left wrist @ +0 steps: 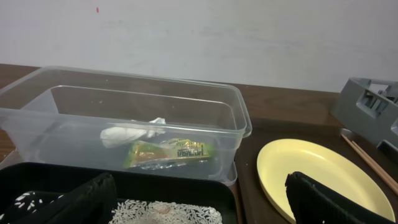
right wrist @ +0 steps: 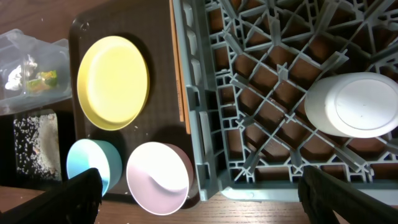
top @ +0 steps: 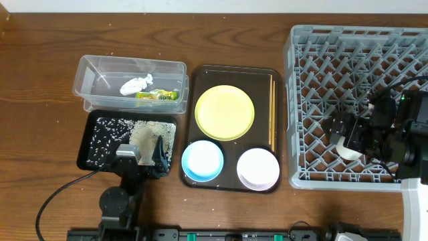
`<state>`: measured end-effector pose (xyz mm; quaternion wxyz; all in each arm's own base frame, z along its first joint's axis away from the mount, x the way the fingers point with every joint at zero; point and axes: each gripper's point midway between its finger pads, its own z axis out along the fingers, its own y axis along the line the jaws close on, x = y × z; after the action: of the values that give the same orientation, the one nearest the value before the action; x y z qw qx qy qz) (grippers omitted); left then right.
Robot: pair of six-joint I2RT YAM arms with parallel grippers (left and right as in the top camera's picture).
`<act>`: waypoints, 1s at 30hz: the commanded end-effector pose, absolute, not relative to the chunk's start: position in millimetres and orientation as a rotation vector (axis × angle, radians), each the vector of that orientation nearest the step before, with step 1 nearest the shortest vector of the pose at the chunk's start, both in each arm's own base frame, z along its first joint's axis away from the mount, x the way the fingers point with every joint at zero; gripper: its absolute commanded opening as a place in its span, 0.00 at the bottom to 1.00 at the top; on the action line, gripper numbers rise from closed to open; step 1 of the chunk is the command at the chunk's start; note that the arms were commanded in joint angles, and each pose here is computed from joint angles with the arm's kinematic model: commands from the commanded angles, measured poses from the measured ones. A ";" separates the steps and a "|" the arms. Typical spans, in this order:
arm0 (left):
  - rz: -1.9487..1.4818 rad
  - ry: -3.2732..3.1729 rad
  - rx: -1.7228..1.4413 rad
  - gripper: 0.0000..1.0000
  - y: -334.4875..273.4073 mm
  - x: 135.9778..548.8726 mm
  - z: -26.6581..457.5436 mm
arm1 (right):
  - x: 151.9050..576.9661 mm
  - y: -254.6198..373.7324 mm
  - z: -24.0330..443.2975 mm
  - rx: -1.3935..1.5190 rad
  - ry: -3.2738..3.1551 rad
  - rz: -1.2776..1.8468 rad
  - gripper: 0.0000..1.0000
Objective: Sort waste into correct bins and load items into the dishwasher rack
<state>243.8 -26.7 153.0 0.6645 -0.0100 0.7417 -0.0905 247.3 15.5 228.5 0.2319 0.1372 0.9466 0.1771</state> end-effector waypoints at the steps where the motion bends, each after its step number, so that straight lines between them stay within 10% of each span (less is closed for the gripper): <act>1: -0.197 1.721 -0.021 0.90 -26.0 242.8 138.7 | 247.5 13.9 229.8 0.365 2.598 0.479 0.99; 30: -0.197 1.721 -0.022 0.90 -26.0 242.8 138.7 | 262.7 -24.5 222.7 0.494 2.571 0.200 0.99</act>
<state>243.8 -26.6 153.3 0.6646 -0.0102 0.7416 -0.0904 266.6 3.8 234.4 0.2675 0.1638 0.9361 0.1594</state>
